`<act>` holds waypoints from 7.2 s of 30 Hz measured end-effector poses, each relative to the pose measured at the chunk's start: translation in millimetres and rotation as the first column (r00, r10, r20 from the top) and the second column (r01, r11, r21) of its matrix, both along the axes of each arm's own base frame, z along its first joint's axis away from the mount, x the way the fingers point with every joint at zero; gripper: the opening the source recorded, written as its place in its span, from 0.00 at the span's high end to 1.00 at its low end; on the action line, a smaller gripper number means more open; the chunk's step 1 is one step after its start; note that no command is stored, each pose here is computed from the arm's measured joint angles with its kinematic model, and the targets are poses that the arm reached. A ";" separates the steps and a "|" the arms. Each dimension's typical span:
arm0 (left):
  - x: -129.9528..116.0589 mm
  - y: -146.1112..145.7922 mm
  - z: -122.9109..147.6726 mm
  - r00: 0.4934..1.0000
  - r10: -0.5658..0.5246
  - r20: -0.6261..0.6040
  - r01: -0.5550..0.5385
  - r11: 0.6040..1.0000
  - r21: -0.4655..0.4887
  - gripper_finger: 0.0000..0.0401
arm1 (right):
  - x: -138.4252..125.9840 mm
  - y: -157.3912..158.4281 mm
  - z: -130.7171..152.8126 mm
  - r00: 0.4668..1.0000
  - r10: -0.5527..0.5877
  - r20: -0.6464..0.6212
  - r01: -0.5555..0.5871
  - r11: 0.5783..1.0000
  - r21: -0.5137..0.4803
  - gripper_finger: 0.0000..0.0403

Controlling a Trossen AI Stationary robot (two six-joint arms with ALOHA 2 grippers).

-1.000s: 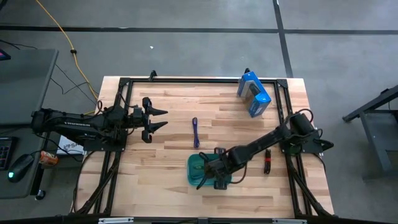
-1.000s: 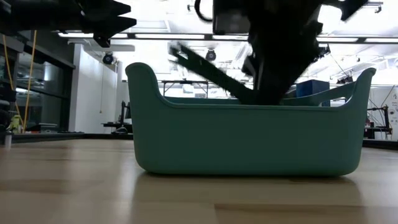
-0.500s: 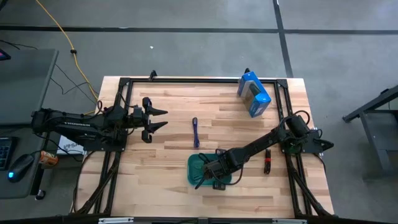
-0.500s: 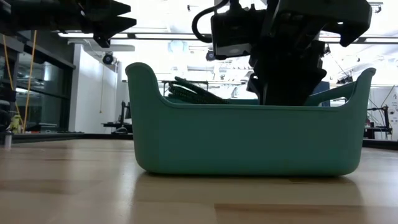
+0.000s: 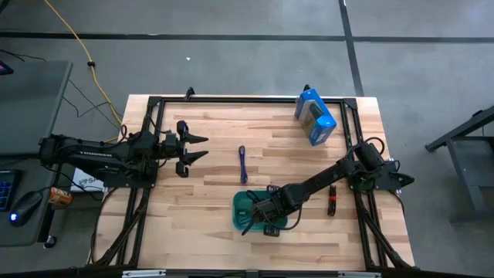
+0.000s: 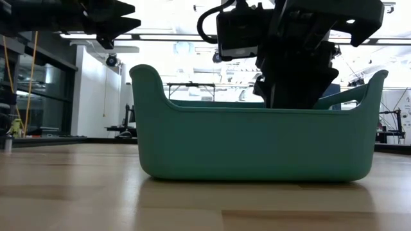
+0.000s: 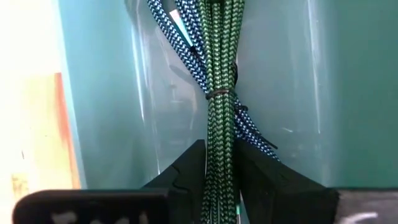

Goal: Pick and place USB-C Cables
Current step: Put the black green charger cable into the green bin, then put the black violet charger cable into the green bin

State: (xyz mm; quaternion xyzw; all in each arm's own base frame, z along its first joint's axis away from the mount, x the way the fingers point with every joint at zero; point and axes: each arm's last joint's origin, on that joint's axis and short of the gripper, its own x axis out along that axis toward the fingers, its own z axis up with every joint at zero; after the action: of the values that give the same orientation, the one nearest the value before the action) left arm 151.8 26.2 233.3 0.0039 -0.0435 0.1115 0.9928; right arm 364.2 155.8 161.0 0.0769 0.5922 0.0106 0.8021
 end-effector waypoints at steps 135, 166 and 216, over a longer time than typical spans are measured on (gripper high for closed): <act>115.1 29.9 -42.5 0.649 0.078 -0.757 0.182 0.950 0.253 0.51 | -110.6 -126.5 98.8 0.361 -0.023 0.932 0.312 0.945 -0.098 0.47; 210.6 54.9 -87.2 0.017 0.280 -0.960 0.828 0.535 0.170 0.51 | -112.2 -126.5 86.6 0.506 0.144 0.851 0.253 0.918 -0.305 0.47; 220.0 51.1 -92.6 -0.010 0.212 -0.977 0.866 0.491 0.098 1.00 | -112.4 -126.5 85.5 0.508 0.104 0.855 0.260 0.928 -0.267 0.47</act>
State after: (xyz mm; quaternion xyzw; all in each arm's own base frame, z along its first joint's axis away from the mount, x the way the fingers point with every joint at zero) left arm 371.8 77.3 140.7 0.4738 0.5731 -0.2427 0.6230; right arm 251.7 29.3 246.6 -0.0603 0.1049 -0.0990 0.9877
